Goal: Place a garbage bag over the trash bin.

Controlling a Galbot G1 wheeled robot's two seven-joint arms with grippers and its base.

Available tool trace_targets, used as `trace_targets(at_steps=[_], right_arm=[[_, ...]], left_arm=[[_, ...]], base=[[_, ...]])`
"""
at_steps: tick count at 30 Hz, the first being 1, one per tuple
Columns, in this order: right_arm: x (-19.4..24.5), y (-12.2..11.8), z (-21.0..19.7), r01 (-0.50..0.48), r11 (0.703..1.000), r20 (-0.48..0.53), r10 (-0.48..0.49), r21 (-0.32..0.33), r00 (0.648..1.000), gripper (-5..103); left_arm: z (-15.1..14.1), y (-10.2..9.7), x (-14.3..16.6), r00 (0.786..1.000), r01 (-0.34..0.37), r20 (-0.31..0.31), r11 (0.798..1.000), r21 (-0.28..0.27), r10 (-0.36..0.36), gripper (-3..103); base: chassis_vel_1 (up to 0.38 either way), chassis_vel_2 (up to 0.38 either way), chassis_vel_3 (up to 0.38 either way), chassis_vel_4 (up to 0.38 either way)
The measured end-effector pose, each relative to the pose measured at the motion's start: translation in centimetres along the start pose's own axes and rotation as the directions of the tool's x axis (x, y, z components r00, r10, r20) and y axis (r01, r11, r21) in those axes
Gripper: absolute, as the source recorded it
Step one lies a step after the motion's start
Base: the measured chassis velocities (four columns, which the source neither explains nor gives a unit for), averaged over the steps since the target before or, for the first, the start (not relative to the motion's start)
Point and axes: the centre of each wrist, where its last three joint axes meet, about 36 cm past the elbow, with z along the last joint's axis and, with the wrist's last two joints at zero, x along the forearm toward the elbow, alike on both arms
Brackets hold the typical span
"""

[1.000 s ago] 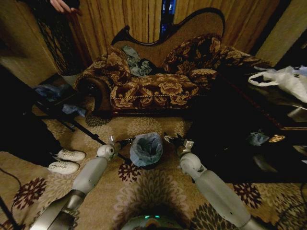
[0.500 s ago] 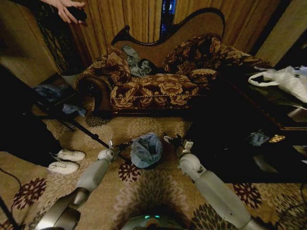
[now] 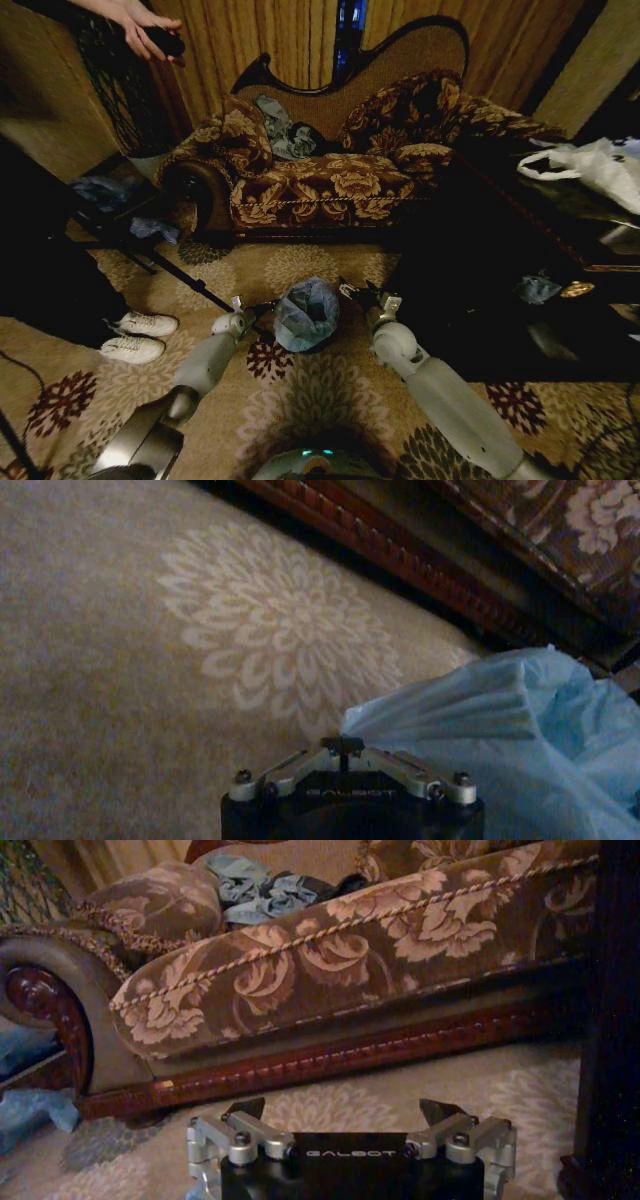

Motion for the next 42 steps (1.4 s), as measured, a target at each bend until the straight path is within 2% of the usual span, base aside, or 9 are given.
trace_targets(at_steps=[3, 18, 19, 21, 22, 24, 25, 32, 42], right_arm=[[0.4, 0.0, 0.0, 0.006, 1.000, -0.005, -0.006, -0.003, 1.000, 100], [2.3, 0.6, 0.6, 0.038, 0.999, -0.026, -0.039, -0.019, 0.999, 100], [2.7, 0.6, 0.8, 0.044, 0.999, -0.034, -0.045, -0.021, 0.998, 100], [2.9, 0.6, 1.0, 0.045, 0.999, -0.037, -0.046, -0.022, 0.998, 100], [3.1, 0.1, 1.1, 0.032, 0.999, -0.036, -0.033, -0.026, 0.999, 100], [3.0, -0.1, 1.1, 0.025, 0.999, -0.036, -0.026, -0.028, 0.999, 100], [2.9, -1.0, 1.4, -0.004, 0.999, -0.040, 0.003, -0.040, 0.999, 100], [-0.2, -3.1, 3.7, -0.101, 0.977, -0.101, 0.083, -0.189, 0.991, 100], [-3.3, -1.8, 7.7, -0.133, 0.885, -0.160, 0.067, -0.446, 0.985, 100]], left_arm=[[0.2, -0.3, 0.2, 1.000, -0.002, 0.005, 1.000, -0.008, 0.002, -3], [0.7, 0.3, 5.7, 0.996, 0.047, 0.080, 0.995, -0.090, -0.039, 49], [0.4, 0.3, 6.4, 0.994, 0.051, 0.102, 0.994, -0.098, -0.041, 60], [0.2, 0.2, 6.6, 0.993, 0.051, 0.111, 0.994, -0.101, -0.040, 60], [-0.8, -0.4, 7.2, 0.989, 0.050, 0.141, 0.992, -0.116, -0.033, 71], [-1.2, -0.7, 7.4, 0.988, 0.044, 0.151, 0.992, -0.119, -0.026, 71], [-2.6, -2.3, 7.9, 0.984, 0.025, 0.178, 0.992, -0.120, -0.004, 82], [-5.3, -9.0, 11.6, 0.957, 0.021, 0.292, 0.995, -0.093, 0.007, 99], [-6.6, -14.4, 14.3, 0.939, 0.035, 0.343, 0.993, -0.113, 0.006, 100]], base=[[0.000, 0.000, 0.000, 0.000], [0.000, 0.000, 0.000, 0.000], [0.000, 0.000, 0.000, 0.000], [0.000, 0.000, 0.000, 0.000], [0.000, 0.000, 0.000, 0.000], [0.000, 0.000, 0.000, 0.000], [0.000, 0.000, 0.000, 0.000], [0.000, 0.000, 0.000, 0.000], [0.000, 0.000, 0.000, 0.000]])
